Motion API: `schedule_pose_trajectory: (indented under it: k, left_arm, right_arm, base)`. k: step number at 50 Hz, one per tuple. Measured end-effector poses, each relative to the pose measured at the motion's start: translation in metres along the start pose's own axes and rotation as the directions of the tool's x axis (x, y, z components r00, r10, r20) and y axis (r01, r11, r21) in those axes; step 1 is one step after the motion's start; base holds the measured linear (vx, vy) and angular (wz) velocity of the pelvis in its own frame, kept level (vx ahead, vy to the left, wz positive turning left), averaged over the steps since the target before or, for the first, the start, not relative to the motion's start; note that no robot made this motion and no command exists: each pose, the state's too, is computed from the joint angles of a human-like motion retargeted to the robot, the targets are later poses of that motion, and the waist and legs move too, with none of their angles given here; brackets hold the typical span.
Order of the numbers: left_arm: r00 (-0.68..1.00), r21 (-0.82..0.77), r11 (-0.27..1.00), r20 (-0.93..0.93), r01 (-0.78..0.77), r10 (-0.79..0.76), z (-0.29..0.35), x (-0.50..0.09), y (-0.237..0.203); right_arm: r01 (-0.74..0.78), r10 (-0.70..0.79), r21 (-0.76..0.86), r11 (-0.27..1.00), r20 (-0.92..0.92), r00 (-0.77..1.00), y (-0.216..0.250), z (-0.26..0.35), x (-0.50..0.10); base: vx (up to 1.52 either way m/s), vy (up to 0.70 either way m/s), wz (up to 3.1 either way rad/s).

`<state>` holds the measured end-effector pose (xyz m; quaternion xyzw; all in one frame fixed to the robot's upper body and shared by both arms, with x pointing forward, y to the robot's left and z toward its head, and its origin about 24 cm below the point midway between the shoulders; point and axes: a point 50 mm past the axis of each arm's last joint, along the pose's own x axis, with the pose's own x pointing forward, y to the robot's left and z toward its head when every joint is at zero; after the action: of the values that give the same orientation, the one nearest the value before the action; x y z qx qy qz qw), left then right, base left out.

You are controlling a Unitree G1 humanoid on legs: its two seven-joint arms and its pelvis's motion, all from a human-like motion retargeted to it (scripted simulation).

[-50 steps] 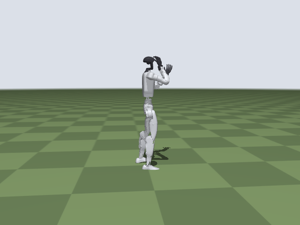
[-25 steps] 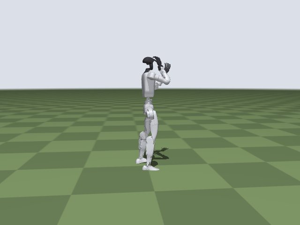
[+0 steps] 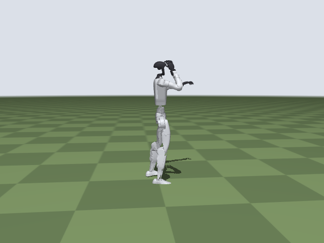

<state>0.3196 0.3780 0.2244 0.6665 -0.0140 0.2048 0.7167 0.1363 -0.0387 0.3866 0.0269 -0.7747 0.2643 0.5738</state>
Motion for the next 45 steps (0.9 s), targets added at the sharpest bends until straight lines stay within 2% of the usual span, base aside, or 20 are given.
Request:
schedule_pose_trajectory:
  k: [2, 4, 10, 12, 14, 17, 20, 23, 27, 32, 34, 37, 41, 45]
  left_arm:
    - [0.991, -0.011, 0.992, -0.036, 0.128, -0.128, -0.010, -0.002, -0.010]
    - [0.987, 0.014, 0.988, -0.035, 0.155, -0.154, -0.013, -0.004, -0.011]
    - [0.972, 0.206, 0.960, 0.173, -0.191, 0.157, 0.001, -0.009, 0.009]
    - [0.972, 0.214, 0.958, 0.179, -0.193, 0.156, 0.000, -0.010, 0.007]
    - [0.992, 0.192, 0.977, 0.109, -0.090, 0.070, -0.009, -0.012, -0.002]
    - [0.986, 0.069, 0.985, -0.079, 0.155, -0.150, -0.031, -0.018, -0.021]
    - [0.936, -0.069, 0.953, -0.180, 0.296, -0.304, -0.048, -0.033, -0.044]
    - [0.912, -0.198, 0.921, -0.179, 0.335, -0.370, -0.052, -0.053, -0.068]
    - [0.914, -0.400, 0.855, -0.092, 0.330, -0.396, -0.039, -0.088, -0.103]
    - [0.909, -0.670, 0.655, 0.072, 0.349, -0.412, 0.004, -0.120, -0.134]
    - [0.918, -0.744, 0.571, 0.145, 0.347, -0.369, 0.028, -0.122, -0.134]
    - [0.943, -0.818, 0.473, 0.257, 0.329, -0.211, 0.069, -0.112, -0.115]
    - [0.911, -0.874, 0.350, 0.398, 0.338, 0.112, 0.130, -0.097, -0.061]
    - [0.744, -0.861, 0.269, 0.508, 0.431, 0.435, 0.187, -0.100, 0.007]
  right_arm:
    - [-0.022, 0.022, -0.001, 1.000, -0.011, 1.000, 0.000, 0.000, -0.001]
    - [-0.023, 0.023, 0.007, 1.000, -0.009, 1.000, -0.002, 0.001, -0.002]
    - [0.105, -0.108, 0.075, 0.992, 0.049, 0.993, -0.013, 0.008, -0.006]
    - [0.120, -0.125, 0.081, 0.989, 0.048, 0.991, -0.014, 0.008, -0.006]
    - [0.104, -0.106, 0.066, 0.992, 0.029, 0.994, -0.013, 0.005, -0.006]
    - [0.044, -0.044, 0.017, 0.999, -0.011, 0.999, -0.009, 0.000, -0.005]
    - [0.014, -0.015, -0.011, 1.000, -0.036, 0.999, -0.010, -0.002, -0.006]
    - [0.015, -0.016, -0.021, 1.000, -0.043, 0.999, -0.014, 0.000, -0.008]
    - [0.048, -0.049, -0.021, 0.999, -0.046, 0.998, -0.022, 0.003, -0.013]
    - [0.076, -0.080, -0.049, 0.996, -0.086, 0.993, -0.031, 0.000, -0.021]
    - [0.084, -0.091, -0.062, 0.995, -0.106, 0.990, -0.033, -0.002, -0.024]
    - [0.103, -0.113, -0.077, 0.992, -0.127, 0.985, -0.036, -0.003, -0.029]
    - [0.113, -0.130, -0.118, 0.987, -0.151, 0.980, -0.039, -0.004, -0.037]
    - [0.047, -0.087, -0.186, 0.981, -0.213, 0.973, -0.041, -0.005, -0.048]
  base:
    - [0.00, 0.00, 0.00]
    - [0.00, 0.00, 0.00]
    - [0.00, 0.00, 0.00]
    - [0.00, 0.00, 0.00]
    - [0.00, 0.00, 0.00]
    - [0.00, 0.00, 0.00]
    - [0.00, 0.00, 0.00]
    - [0.00, 0.00, 0.00]
    - [0.00, 0.00, 0.00]
    - [0.00, 0.01, 0.08]
    - [0.01, 0.03, 0.30]
    - [0.01, 0.01, 0.32]
    - [0.01, -0.01, 0.25]
    - [0.00, 0.00, 0.05]
